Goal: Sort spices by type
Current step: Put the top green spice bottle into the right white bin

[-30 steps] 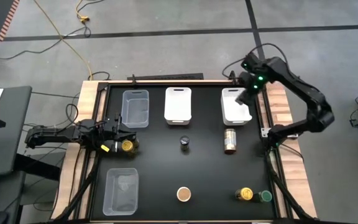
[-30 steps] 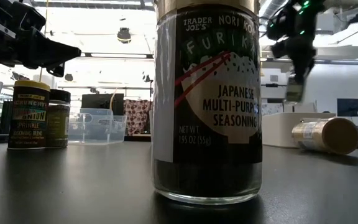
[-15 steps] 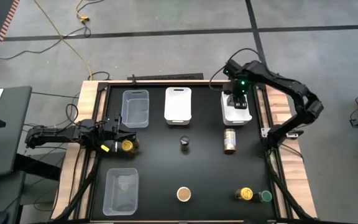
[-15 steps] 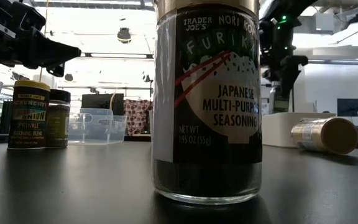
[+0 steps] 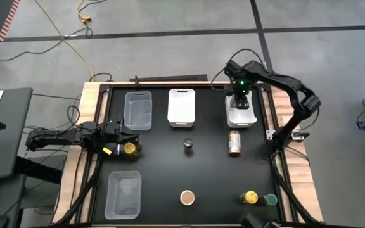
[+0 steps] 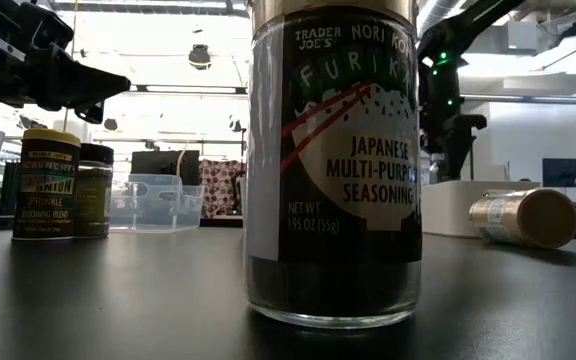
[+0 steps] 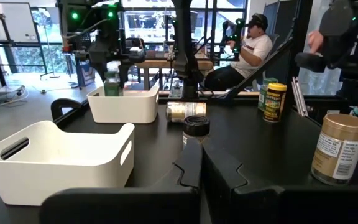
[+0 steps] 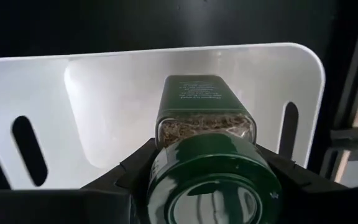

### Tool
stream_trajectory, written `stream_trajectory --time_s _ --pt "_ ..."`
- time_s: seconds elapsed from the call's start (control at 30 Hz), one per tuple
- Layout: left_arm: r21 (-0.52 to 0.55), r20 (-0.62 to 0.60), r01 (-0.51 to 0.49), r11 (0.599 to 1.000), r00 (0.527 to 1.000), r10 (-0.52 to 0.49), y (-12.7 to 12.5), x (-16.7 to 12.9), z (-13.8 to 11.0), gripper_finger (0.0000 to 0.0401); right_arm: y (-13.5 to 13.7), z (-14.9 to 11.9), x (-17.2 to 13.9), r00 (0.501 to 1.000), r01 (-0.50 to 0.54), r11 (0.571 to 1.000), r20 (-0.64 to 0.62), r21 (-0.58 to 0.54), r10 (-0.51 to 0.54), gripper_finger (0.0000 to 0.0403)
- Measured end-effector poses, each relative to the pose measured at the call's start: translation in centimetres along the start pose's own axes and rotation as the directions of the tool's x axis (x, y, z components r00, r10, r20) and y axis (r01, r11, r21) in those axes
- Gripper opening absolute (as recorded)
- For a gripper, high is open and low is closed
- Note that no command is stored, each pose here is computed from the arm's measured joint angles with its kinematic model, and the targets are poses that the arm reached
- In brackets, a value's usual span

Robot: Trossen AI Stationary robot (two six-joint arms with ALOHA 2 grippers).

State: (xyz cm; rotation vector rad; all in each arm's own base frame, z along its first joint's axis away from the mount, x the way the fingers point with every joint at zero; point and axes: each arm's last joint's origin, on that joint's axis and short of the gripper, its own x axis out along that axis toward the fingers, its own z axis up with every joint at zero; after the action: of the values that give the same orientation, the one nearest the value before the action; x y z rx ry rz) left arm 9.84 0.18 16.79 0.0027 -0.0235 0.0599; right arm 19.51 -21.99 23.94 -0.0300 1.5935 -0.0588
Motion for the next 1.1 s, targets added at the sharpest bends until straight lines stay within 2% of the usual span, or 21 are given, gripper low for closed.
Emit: stream_trajectory --time_s 0.23,0.87,1.1 --pt "0.0 0.0 0.0 1.0 1.0 0.0 0.0 0.0 0.0 0.0 -0.4 0.1 0.7 1.0 -0.016 1.0 -0.015 -0.026 0.016 0.0225" --pt "0.0 0.0 0.0 1.0 1.0 0.0 0.0 0.0 0.0 0.0 -1.2 0.1 0.7 0.998 0.018 0.999 0.054 -0.046 -0.015 0.0225" --pt "0.0 0.0 0.0 1.0 1.0 0.0 0.0 0.0 0.0 0.0 -1.3 0.5 2.3 0.999 -0.05 0.997 -0.002 -0.053 0.05 0.0225"
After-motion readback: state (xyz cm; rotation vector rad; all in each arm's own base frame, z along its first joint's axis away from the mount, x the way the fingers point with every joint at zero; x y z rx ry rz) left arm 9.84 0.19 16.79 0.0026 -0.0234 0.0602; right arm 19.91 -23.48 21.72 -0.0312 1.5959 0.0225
